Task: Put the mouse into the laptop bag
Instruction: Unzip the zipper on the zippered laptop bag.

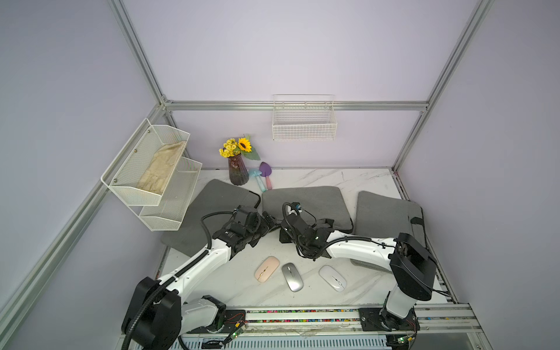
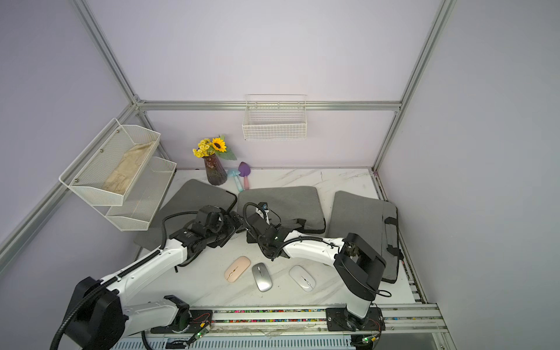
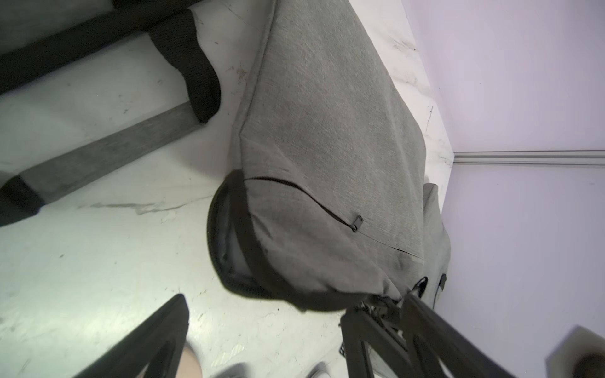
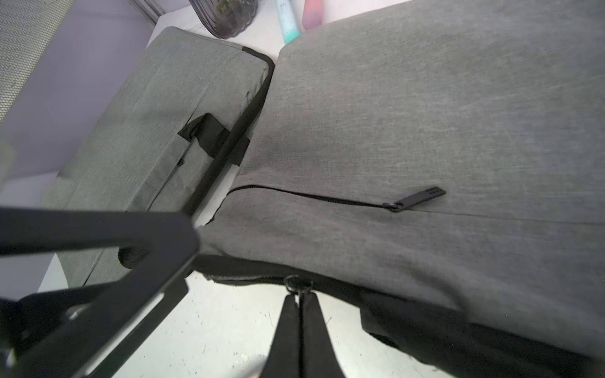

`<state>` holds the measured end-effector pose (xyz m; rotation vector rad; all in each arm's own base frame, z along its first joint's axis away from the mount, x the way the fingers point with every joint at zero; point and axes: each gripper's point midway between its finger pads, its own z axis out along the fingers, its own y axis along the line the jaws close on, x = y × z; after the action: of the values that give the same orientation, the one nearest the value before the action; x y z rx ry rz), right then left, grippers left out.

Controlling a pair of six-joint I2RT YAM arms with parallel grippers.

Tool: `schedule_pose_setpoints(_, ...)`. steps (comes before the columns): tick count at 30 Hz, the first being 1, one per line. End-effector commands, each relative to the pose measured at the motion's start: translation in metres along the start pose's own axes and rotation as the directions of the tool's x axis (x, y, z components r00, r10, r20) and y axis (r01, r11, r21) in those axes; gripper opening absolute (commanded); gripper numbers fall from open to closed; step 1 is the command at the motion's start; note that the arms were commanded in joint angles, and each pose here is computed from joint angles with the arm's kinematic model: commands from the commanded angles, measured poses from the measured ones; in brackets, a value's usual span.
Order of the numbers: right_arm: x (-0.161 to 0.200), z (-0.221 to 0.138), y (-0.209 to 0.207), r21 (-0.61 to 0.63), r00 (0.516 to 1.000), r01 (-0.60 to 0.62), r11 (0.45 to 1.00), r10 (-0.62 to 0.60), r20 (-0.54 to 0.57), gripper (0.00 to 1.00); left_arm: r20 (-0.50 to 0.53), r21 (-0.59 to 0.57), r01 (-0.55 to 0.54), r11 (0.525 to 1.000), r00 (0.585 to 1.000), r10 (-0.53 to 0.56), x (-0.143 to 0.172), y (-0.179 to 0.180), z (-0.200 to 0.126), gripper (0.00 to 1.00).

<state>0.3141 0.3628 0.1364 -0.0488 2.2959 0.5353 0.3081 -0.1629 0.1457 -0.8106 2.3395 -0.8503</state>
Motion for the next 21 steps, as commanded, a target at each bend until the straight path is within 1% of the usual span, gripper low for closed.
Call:
schedule_pose_setpoints(1, -0.037, -0.015, 0.017, -0.065, 0.992, -0.045, 0.997, 0.053, 0.115, 0.0, 0.023, -0.016, 0.058, 0.998, 0.998, -0.058, 0.005, 0.017, -0.008, 1.0)
schedule_pose_setpoints(3, -0.039, -0.019, 0.021, -0.096, 0.991, -0.054, 0.994, 0.065, 0.12, 0.0, 0.018, 0.009, 0.069, 0.998, 0.997, -0.069, 0.007, 0.017, -0.006, 1.0)
schedule_pose_setpoints(6, -0.04, -0.025, 0.03, -0.157, 0.99, -0.065, 0.985, 0.084, 0.115, 0.0, -0.032, 0.048, 0.083, 0.995, 0.996, -0.081, 0.016, 0.012, 0.008, 1.0)
schedule_pose_setpoints(10, -0.039, -0.03, 0.041, -0.217, 0.99, -0.085, 0.973, 0.107, 0.093, 0.0, -0.08, 0.033, 0.073, 0.997, 0.994, -0.07, 0.024, 0.007, 0.031, 1.0)
schedule_pose_setpoints(14, -0.03, -0.032, 0.049, -0.247, 0.991, -0.092, 0.965, 0.113, 0.07, 0.0, -0.049, 0.038, 0.064, 0.997, 0.997, -0.062, 0.016, -0.002, 0.04, 1.0)
schedule_pose_setpoints(17, -0.022, -0.033, 0.05, -0.264, 0.991, -0.103, 0.959, 0.121, 0.055, 0.0, 0.029, 0.019, 0.045, 0.999, 0.999, -0.046, 0.001, -0.004, 0.041, 0.99)
schedule_pose_setpoints(18, -0.018, -0.034, 0.049, -0.266, 0.991, -0.108, 0.958, 0.125, 0.049, 0.0, 0.04, 0.01, 0.042, 0.999, 0.998, -0.042, -0.001, -0.004, 0.042, 0.93)
schedule_pose_setpoints(21, -0.007, -0.035, 0.044, -0.268, 0.991, -0.12, 0.956, 0.131, 0.027, 0.0, 0.068, -0.003, 0.025, 1.0, 0.997, -0.025, -0.008, -0.007, 0.046, 0.7)
